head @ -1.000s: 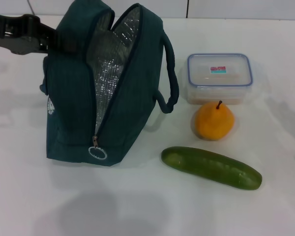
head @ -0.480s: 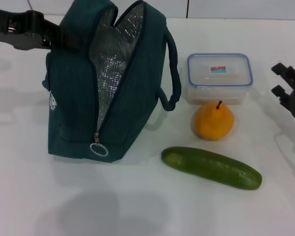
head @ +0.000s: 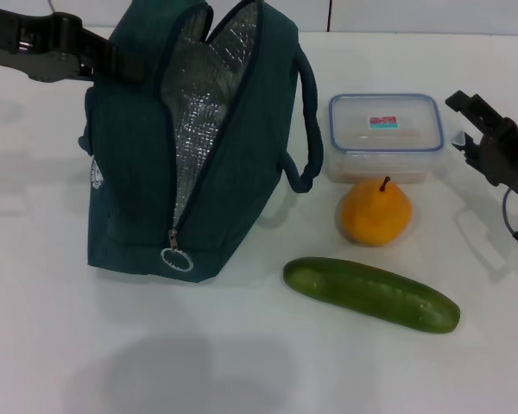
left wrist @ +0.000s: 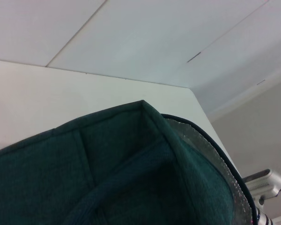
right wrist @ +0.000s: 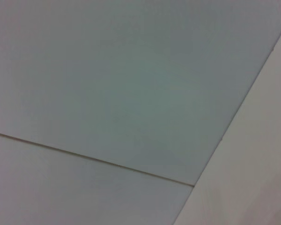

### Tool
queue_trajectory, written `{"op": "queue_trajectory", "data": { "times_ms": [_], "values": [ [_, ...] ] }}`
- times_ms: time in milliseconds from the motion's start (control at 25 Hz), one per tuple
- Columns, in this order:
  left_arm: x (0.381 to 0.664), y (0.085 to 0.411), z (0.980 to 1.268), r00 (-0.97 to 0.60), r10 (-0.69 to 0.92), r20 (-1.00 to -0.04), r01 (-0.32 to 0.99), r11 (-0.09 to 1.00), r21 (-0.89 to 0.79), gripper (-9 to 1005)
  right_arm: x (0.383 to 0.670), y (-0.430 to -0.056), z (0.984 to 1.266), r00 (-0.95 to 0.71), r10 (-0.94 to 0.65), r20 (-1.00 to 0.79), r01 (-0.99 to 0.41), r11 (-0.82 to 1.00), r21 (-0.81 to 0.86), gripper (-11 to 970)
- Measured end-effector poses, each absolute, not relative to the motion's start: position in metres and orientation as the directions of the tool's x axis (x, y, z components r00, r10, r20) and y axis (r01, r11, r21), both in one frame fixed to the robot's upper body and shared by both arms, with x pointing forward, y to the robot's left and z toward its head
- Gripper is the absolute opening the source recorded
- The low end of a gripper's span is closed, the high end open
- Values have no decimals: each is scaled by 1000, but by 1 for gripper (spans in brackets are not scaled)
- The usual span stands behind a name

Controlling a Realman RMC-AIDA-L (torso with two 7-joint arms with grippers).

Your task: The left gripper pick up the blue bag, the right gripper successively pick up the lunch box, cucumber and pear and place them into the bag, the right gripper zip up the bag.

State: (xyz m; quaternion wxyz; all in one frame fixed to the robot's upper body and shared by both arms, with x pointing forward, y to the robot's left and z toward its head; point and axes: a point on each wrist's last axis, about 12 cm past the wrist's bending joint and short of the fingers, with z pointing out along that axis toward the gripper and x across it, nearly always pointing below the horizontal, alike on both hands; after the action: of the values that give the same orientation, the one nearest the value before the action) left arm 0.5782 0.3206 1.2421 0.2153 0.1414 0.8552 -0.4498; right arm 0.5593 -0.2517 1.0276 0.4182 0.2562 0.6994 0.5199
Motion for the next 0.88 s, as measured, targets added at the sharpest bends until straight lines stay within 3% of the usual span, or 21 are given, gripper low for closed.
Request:
{"op": "queue_trajectory", "data": {
  "times_ms": [880],
  "values": [
    [578,320,1242,-864,52,-500,442,555,-705,37,579,-239,1036,-544,761,-353,-86,368,926,757]
  ]
}}
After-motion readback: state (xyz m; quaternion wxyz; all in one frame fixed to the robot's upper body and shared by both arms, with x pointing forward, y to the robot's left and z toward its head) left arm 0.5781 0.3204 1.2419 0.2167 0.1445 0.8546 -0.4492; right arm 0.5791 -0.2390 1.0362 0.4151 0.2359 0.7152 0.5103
